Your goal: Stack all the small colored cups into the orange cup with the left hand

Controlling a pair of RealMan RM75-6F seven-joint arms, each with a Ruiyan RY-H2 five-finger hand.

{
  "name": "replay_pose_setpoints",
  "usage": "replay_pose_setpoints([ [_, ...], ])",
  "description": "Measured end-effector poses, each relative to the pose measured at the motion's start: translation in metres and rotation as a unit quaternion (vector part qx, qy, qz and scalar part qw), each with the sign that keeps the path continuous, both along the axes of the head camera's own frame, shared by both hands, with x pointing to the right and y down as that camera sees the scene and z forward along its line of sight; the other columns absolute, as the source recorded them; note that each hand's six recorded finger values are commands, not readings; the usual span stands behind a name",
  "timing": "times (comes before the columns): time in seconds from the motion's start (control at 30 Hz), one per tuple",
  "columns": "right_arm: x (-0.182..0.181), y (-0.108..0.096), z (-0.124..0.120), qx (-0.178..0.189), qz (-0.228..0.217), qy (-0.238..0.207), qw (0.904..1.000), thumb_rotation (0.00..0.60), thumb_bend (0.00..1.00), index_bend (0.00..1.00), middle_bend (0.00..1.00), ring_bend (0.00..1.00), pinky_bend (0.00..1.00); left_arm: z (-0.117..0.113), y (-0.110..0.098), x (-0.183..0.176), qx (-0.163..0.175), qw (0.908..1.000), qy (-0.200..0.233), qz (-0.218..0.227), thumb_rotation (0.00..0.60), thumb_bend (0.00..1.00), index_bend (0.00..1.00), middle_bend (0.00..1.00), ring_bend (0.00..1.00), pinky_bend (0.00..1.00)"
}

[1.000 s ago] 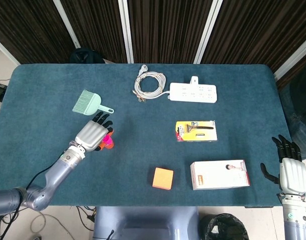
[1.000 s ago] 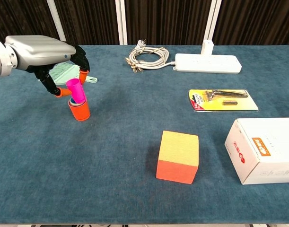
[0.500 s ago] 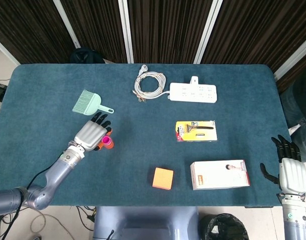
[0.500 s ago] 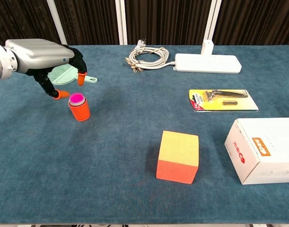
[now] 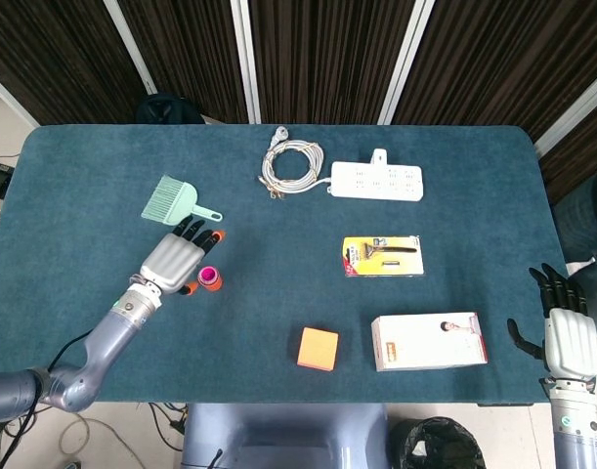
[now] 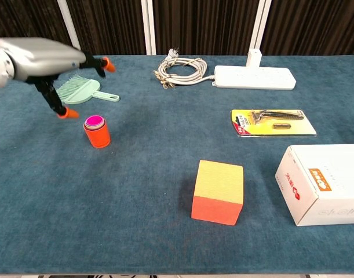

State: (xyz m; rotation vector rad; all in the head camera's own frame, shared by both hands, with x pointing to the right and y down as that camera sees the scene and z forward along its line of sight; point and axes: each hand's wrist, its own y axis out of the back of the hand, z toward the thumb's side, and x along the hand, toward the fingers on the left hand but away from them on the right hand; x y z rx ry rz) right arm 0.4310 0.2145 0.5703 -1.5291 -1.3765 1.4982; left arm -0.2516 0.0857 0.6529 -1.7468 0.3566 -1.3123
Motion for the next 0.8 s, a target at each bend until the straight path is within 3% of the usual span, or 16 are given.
replay_pose_setpoints([
  [0.2, -0.003, 0.001, 0.001, -0.005, -0.009, -0.005, 0.9999, 0.600, 0.40, 0.13, 0.07, 0.09, 0.04, -0.046, -0.001, -0.030, 0.073, 0.9955, 0.028, -0.053, 0.600, 0.19, 0.05, 0.07, 0.00, 0.00],
  [0.33, -0.006, 0.003, 0.000, -0.014, -0.025, -0.004, 0.9996, 0.600, 0.40, 0.13, 0.07, 0.08, 0.03, -0.077, 0.019, -0.084, 0.107, 0.9881, 0.014, -0.110, 0.600, 0.19, 0.05, 0.06, 0.00, 0.00],
  [0.53, -0.007, 0.004, -0.006, -0.023, -0.051, -0.005, 0.9984, 0.600, 0.40, 0.13, 0.07, 0.07, 0.03, -0.106, 0.059, -0.146, 0.112, 0.9781, 0.021, -0.174, 0.600, 0.20, 0.05, 0.06, 0.00, 0.00],
  [0.67, -0.008, 0.004, -0.010, -0.020, -0.063, -0.006, 0.9978, 0.600, 0.40, 0.13, 0.07, 0.07, 0.03, -0.116, 0.082, -0.172, 0.103, 0.9763, 0.026, -0.189, 0.600, 0.20, 0.05, 0.06, 0.00, 0.00],
  [0.8, -0.010, 0.004, -0.014, -0.013, -0.071, -0.009, 0.9974, 0.600, 0.40, 0.13, 0.07, 0.07, 0.03, -0.124, 0.090, -0.185, 0.107, 0.9754, 0.030, -0.190, 0.600, 0.20, 0.05, 0.06, 0.00, 0.00],
])
